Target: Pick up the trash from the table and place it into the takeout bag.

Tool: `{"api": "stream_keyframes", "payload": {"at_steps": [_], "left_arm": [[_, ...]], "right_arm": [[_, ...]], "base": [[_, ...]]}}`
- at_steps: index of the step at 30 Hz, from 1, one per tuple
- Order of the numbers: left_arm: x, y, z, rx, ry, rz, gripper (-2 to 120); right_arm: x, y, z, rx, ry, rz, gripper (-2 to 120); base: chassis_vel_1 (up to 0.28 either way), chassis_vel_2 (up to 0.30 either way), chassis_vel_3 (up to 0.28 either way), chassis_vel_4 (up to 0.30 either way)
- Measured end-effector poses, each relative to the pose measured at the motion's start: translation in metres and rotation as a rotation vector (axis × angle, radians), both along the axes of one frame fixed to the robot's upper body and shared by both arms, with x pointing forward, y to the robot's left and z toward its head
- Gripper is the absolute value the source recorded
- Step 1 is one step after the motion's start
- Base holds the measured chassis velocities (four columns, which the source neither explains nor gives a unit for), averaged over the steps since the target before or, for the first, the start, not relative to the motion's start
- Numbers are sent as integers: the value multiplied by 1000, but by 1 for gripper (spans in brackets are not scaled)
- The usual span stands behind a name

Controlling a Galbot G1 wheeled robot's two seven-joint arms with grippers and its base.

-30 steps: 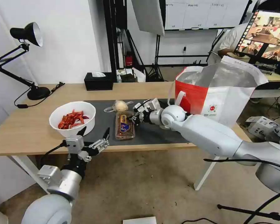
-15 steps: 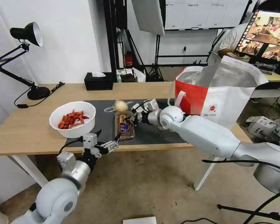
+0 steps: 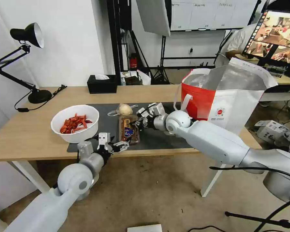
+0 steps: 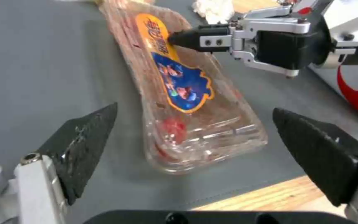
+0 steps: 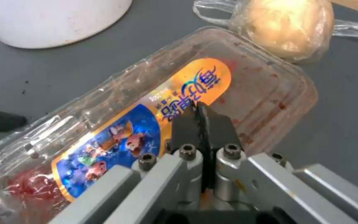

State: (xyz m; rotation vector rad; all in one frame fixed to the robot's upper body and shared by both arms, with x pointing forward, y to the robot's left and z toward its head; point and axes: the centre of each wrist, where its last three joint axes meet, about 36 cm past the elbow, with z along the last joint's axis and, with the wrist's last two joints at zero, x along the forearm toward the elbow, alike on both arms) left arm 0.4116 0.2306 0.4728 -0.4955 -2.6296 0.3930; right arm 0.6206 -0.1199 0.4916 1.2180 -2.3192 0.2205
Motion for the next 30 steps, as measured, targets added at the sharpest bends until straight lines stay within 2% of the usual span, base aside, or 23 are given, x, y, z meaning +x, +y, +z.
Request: {"api": "stream_keyframes", "payload": {"at_steps": [8, 20, 23, 26, 28, 30], "left_arm": [[19, 1, -1, -22, 61, -3, 100], [30, -3, -2, -24, 81, -21, 99], [32, -4, -1, -21, 80, -27, 95], [34, -7, -2, -18, 82, -34, 82], [34, -7, -3, -17, 82, -36, 79], [35, -10, -3, -13, 82, -43, 66]], "right_arm": [[0, 1, -1, 3, 1, 0, 0], [0, 1, -3, 8, 5, -3, 0], [0, 1, -3, 10, 4, -5, 0], [0, 1, -2, 14, 4, -8, 0], [0, 0, -2, 14, 4, -9, 0], [0, 0, -2, 16, 4, -13, 0]], "base": [[0, 0, 0, 0], [0, 0, 0, 0], [0, 0, 0, 0], [0, 0, 0, 0], [0, 0, 0, 0], [0, 0, 0, 0]]}}
